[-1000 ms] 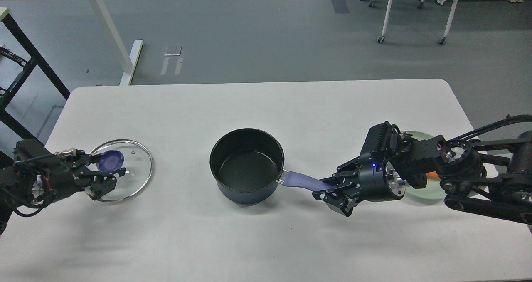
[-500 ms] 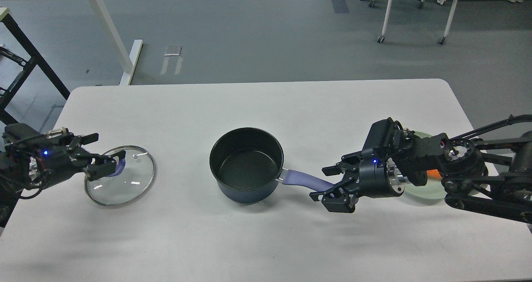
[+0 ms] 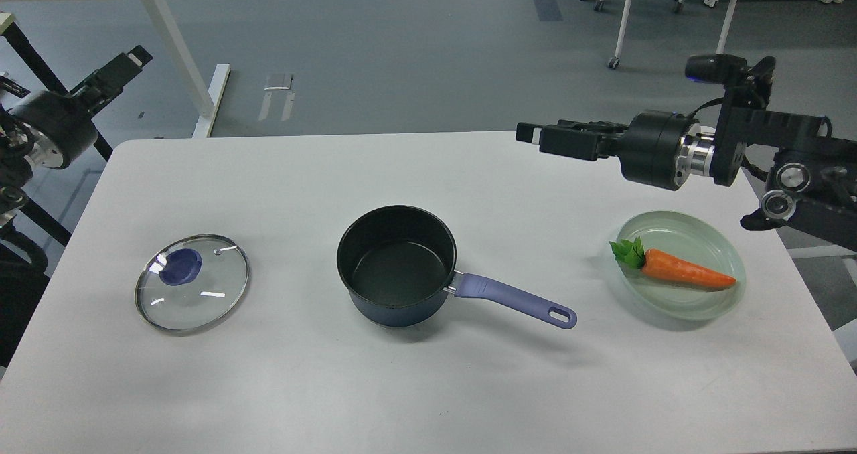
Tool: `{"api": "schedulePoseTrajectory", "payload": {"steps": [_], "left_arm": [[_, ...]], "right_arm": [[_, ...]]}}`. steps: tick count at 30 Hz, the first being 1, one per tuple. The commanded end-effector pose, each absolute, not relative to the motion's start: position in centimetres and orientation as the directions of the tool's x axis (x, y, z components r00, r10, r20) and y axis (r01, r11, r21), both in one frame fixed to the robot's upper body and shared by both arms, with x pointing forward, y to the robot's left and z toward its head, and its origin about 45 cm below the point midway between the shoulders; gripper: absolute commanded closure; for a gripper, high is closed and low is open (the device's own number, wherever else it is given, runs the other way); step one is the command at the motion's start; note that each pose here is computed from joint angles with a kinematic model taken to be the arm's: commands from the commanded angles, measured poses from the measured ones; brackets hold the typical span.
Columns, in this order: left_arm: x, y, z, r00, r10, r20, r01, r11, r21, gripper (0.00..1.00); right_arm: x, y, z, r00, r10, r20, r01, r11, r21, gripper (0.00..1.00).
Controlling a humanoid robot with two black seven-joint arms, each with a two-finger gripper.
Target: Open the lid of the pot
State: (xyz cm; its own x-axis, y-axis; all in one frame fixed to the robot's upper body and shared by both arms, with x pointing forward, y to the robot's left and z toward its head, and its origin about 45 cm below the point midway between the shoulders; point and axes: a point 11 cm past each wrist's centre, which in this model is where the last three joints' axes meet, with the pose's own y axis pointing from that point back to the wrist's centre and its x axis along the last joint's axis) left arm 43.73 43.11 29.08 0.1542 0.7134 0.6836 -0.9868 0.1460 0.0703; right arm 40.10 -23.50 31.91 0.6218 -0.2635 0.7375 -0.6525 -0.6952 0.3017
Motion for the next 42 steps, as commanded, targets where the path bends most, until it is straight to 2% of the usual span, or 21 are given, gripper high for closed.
{"api": "schedulePoseTrajectory", "payload": {"steps": [1, 5, 8, 12, 15, 21, 26, 34, 42], "left_arm": [[45.4, 41.3, 30.1, 0.09, 0.849, 0.521, -0.995, 0.102, 0.005, 0.01], [46.7, 39.7, 30.2, 0.047, 0.931, 0.363, -0.997, 0.063, -0.034, 0.0], [47.3, 39.2, 29.3, 0.046, 0.985, 0.167, -0.999, 0.05, -0.021, 0.0], [48.0, 38.0, 27.6, 0.081, 0.996, -0.046, -0.997, 0.081, -0.008, 0.0], [48.4, 37.5, 27.1, 0.09, 0.989, -0.114, -0.996, 0.089, -0.018, 0.0], [48.4, 36.5, 25.4, 0.054, 0.955, -0.292, -0.998, 0.046, -0.035, 0.0], [47.2, 36.0, 22.6, 0.06, 0.938, -0.341, -0.998, 0.065, 0.002, 0.0], [46.2, 36.1, 20.7, 0.049, 0.918, -0.393, -0.998, 0.062, 0.021, 0.0], [45.7, 36.4, 20.1, 0.035, 0.911, -0.411, -0.998, 0.05, 0.026, 0.0]], "right_arm": [[42.8, -26.1, 33.8, 0.582, -0.523, 0.622, -0.762, -0.617, 0.194, 0.01], [45.3, -27.9, 35.3, 0.512, -0.733, 0.447, -0.842, -0.532, 0.092, 0.0], [47.3, -29.1, 37.0, 0.433, -0.845, 0.315, -0.89, -0.455, 0.003, 0.0], [49.7, -29.5, 37.8, 0.346, -0.931, 0.114, -0.93, -0.356, -0.086, 0.0], [50.3, -31.2, 36.1, 0.266, -0.96, -0.09, -0.961, -0.257, -0.099, 0.0], [51.2, -31.5, 31.6, 0.113, -0.857, -0.503, -0.993, -0.087, -0.075, 0.0], [50.6, -31.2, 27.9, 0.032, -0.709, -0.705, -0.999, -0.017, -0.029, 0.0], [48.9, -30.1, 23.3, -0.03, -0.562, -0.827, -1.0, 0.012, 0.028, 0.0], [48.4, -29.6, 22.4, 0.007, -0.546, -0.837, -0.999, -0.044, 0.021, 0.0]]}}
